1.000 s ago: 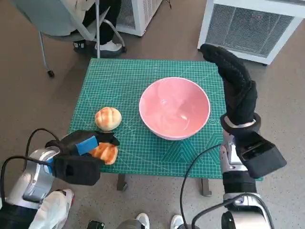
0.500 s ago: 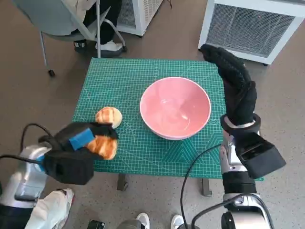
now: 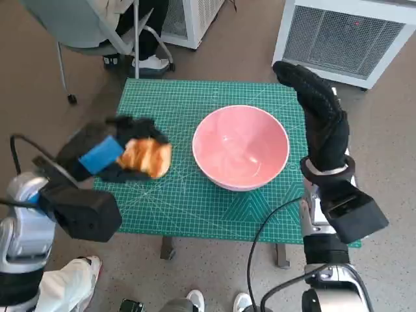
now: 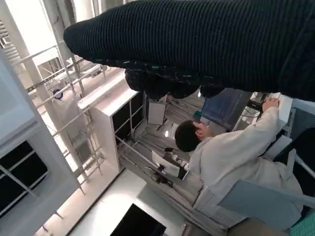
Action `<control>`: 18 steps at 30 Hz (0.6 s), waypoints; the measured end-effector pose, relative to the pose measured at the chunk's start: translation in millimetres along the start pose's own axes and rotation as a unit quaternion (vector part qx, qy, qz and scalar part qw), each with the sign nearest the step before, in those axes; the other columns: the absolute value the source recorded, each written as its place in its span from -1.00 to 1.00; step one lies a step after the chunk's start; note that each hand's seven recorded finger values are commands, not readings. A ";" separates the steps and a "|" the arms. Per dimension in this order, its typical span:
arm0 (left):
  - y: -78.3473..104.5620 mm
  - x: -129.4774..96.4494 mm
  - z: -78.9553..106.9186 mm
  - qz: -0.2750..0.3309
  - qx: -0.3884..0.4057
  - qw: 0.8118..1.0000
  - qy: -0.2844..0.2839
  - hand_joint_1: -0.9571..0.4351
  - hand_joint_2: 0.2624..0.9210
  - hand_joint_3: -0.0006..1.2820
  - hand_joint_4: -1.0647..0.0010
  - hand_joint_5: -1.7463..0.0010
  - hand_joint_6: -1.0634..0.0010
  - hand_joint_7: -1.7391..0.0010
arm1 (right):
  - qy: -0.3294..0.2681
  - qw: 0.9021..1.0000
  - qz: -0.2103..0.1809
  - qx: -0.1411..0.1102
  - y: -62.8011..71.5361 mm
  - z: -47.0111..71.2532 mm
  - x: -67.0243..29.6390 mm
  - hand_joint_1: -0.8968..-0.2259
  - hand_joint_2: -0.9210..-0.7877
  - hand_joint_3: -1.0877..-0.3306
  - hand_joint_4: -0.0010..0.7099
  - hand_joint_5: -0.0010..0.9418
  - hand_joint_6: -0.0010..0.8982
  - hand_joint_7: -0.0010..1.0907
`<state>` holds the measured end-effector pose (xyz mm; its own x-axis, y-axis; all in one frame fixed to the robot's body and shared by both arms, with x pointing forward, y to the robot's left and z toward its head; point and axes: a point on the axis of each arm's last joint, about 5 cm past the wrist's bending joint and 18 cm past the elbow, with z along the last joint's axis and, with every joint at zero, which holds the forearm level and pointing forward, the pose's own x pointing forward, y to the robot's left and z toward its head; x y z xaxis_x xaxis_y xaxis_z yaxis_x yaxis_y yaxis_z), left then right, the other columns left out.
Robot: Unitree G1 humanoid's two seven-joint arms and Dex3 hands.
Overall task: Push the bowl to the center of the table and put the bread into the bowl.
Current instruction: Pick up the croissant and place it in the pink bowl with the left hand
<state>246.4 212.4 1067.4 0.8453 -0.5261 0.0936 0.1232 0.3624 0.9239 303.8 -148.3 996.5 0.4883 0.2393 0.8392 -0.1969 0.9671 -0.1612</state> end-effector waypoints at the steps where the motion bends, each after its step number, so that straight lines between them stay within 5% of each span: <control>1: 1.5 3.1 3.2 0.010 0.001 1.000 -0.009 0.37 1.00 -0.84 -0.24 -0.32 -0.09 -0.45 | 0.000 1.000 0.000 0.000 -0.2 0.0 -0.2 0.08 -1.00 -0.13 -0.03 -0.97 -1.00 0.29; 10: 5.4 40.2 31.5 0.064 0.007 0.995 -0.080 0.37 1.00 -0.88 -0.29 -0.31 -0.14 -0.40 | 0.003 1.000 0.000 0.000 -1.1 0.0 -2.4 0.08 -1.00 -0.14 -0.04 -0.97 -1.00 0.29; 18: -6.6 85.1 38.9 0.027 0.005 0.993 -0.113 0.37 1.00 -0.87 -0.31 -0.33 -0.09 -0.39 | 0.001 1.000 -0.001 -0.003 -2.3 1.3 -4.7 0.06 -1.00 -0.14 -0.06 -0.98 -1.00 0.30</control>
<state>297.3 135.3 1083.7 0.7122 -0.6657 0.2229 0.0750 0.3878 0.9187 300.9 -151.8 993.6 0.4906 0.2382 0.8382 -0.1907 0.9679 -0.1634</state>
